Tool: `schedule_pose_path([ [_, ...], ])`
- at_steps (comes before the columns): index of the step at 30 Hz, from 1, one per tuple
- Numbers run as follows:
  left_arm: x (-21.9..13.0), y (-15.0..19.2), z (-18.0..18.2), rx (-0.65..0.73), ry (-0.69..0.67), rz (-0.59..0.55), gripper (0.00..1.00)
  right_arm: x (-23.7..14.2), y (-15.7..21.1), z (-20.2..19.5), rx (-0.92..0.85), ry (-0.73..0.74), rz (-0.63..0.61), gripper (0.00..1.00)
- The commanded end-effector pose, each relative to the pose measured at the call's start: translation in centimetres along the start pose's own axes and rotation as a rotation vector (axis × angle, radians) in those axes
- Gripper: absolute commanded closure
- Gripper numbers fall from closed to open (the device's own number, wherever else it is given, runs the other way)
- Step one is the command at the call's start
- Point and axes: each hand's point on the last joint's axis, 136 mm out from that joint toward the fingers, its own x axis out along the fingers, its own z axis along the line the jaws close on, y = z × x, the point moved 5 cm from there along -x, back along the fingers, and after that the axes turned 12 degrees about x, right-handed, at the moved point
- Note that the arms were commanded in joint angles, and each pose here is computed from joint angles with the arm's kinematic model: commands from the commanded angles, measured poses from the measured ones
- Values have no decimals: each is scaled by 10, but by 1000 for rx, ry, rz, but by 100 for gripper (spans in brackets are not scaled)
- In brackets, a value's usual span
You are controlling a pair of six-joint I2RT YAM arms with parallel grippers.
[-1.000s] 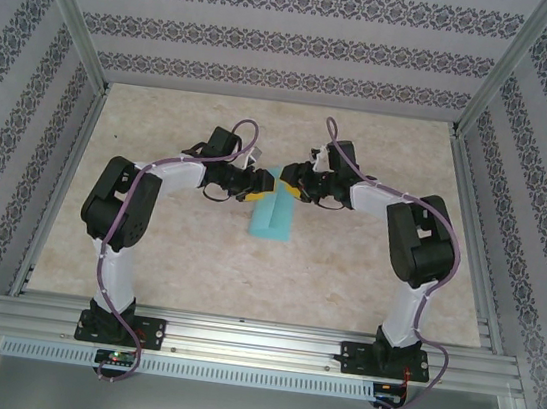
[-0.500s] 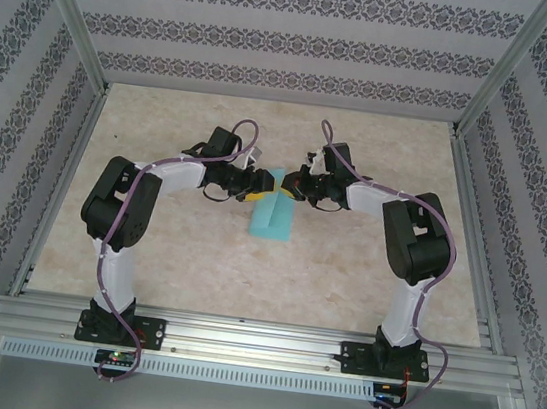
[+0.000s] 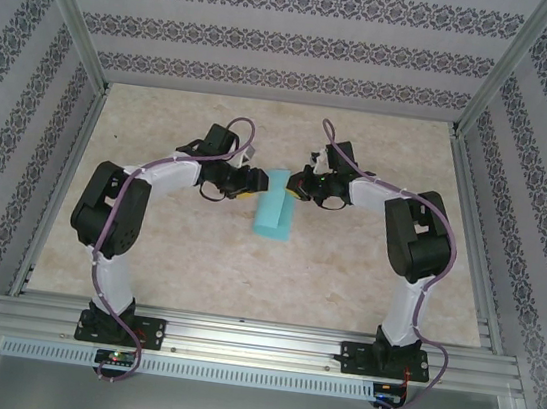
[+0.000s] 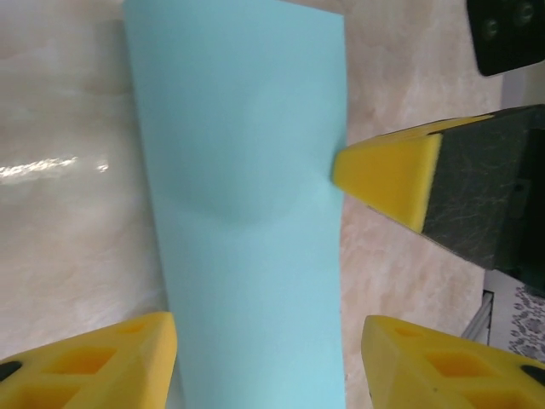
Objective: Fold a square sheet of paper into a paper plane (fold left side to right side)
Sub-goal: First fold in half a square sheet of paper at the center of the table.
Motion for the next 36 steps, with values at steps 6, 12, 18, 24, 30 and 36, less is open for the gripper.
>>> schedule_pose_path([
  [6, 29, 13, 2, 4, -12, 72, 45, 4, -9, -16, -19, 85, -19, 100],
  [12, 44, 15, 5, 5, -48, 104, 52, 6, -9, -20, -15, 91, -15, 100],
  [18, 51, 19, 8, 4, -85, 124, 54, 4, -11, -20, -20, 95, -25, 93],
  [24, 55, 22, 8, 8, -122, 153, 55, -21, -15, -19, -39, 99, -79, 73],
  [30, 55, 23, 4, 9, -172, 174, 53, -50, -10, -31, -33, 142, -119, 69],
  [36, 55, 24, 4, -4, -217, 186, 50, -58, 1, -43, -29, 165, -128, 69],
])
